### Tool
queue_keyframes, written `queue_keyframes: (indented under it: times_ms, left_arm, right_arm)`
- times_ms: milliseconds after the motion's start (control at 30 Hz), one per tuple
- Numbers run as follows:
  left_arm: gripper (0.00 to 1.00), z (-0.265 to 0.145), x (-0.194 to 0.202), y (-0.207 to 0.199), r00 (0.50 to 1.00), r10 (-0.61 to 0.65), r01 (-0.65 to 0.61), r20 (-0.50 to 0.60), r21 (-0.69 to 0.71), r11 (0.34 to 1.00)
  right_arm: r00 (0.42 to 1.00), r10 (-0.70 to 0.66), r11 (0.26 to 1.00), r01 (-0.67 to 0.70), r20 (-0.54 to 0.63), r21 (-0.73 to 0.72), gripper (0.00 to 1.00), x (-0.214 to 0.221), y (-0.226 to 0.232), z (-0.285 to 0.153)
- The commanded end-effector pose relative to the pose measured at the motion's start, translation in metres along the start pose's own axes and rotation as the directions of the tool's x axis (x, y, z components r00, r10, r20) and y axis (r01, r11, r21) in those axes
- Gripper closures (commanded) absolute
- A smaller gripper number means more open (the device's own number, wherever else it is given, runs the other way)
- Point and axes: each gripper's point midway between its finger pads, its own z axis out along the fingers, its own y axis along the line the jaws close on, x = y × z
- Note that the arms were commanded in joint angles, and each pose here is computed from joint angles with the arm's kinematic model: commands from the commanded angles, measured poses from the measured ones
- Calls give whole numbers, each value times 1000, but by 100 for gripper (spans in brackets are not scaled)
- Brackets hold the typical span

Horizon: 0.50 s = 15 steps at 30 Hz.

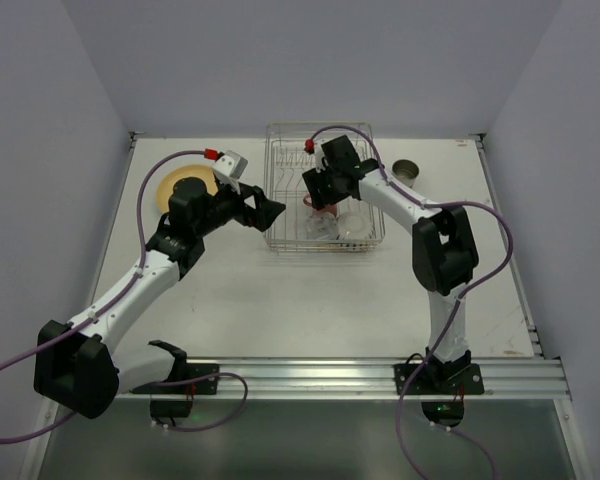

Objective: Unload the mixed dishes from the dish rack

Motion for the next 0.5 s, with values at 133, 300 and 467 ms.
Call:
queue_keyframes:
  times_ms: [133, 300, 467]
  left_arm:
    - [0, 0, -5, -1, 999, 16, -16, 31, 11, 1000]
    - [0, 0, -6, 0, 999, 18, -18, 33, 8, 1000]
    - [0, -1, -6, 0, 999, 18, -18, 33, 8, 1000]
  right_arm:
    - [997, 76, 997, -76, 29, 23, 79, -23, 0, -17]
    - [991, 118, 993, -117, 71, -9, 81, -41, 4, -35]
    - [978, 156, 987, -159, 139, 10, 83, -60, -4, -58]
